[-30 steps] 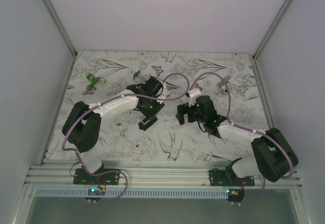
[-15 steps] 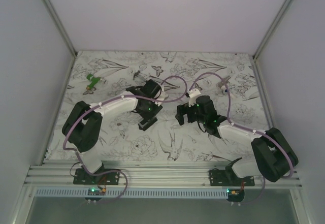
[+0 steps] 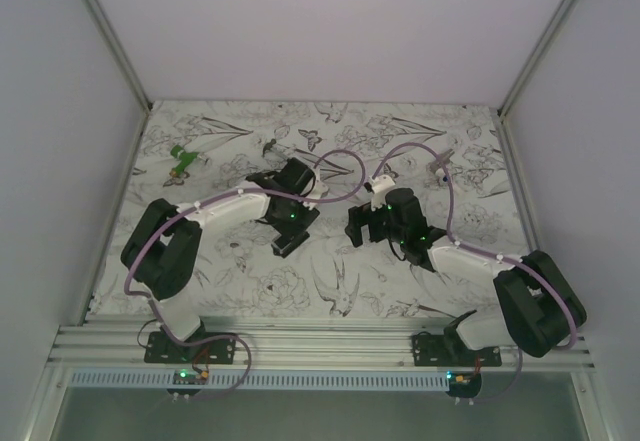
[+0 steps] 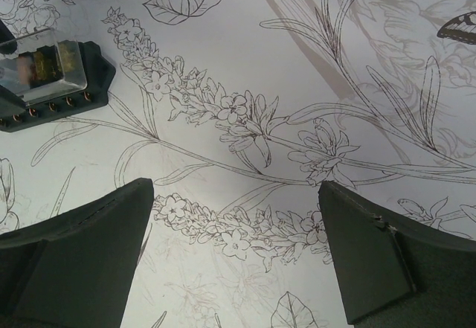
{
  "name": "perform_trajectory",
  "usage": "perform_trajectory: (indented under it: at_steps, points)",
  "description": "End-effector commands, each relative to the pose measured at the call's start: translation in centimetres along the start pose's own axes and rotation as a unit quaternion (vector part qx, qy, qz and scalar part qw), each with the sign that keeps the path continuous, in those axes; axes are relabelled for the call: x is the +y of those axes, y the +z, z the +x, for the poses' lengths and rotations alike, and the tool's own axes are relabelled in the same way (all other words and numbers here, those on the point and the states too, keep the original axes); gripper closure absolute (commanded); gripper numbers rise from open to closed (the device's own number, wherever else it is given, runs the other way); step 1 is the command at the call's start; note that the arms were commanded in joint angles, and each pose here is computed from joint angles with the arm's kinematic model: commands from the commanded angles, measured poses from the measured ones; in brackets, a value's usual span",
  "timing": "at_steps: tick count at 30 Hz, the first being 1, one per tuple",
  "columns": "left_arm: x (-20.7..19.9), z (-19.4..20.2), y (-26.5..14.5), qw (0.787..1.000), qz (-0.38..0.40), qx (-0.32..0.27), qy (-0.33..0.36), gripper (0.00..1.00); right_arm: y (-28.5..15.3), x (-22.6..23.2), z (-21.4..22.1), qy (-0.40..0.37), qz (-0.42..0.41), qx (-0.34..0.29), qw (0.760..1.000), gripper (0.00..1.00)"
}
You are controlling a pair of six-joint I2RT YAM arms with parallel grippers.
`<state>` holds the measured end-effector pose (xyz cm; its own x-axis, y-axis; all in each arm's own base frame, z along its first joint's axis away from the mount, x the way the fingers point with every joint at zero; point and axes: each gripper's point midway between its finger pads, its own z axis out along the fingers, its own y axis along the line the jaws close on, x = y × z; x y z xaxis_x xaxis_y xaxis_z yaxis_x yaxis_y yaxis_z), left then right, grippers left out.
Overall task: Snap on the fuse box
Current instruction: Adjust the fuse box base at the center of the board.
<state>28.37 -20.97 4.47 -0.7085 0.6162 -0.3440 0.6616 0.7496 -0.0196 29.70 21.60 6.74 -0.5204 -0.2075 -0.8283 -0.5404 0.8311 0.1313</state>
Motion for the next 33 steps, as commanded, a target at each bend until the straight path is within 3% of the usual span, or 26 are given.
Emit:
perform_trajectory:
  at_steps: [1,8,18,23,33]
  points:
    - [0.1,1.8,0.4,1.0,0.0,0.024,-0.01,0.47,0.2,0.2,-1.2,0.006,-0.008,-0.016,1.0,0.0]
    - [0.6,1.9,-0.5,0.999,-0.005,0.001,-0.033,0.38,0.1,0.9,-1.5,0.004,-0.026,-0.019,0.999,0.0]
    - [0.0,0.6,-3.8,0.987,0.014,-0.098,-0.129,0.21,0.8,4.4,-3.6,0.005,-0.103,-0.023,0.994,0.0]
    - [1.9,2.2,-4.2,0.966,-0.014,-0.106,-0.236,0.33,1.9,6.0,-4.5,0.003,-0.121,-0.021,0.992,0.01]
    - [2.8,3.7,-2.6,0.949,-0.021,-0.088,-0.302,0.42,4.7,8.1,-4.4,0.009,-0.146,0.011,0.989,0.02]
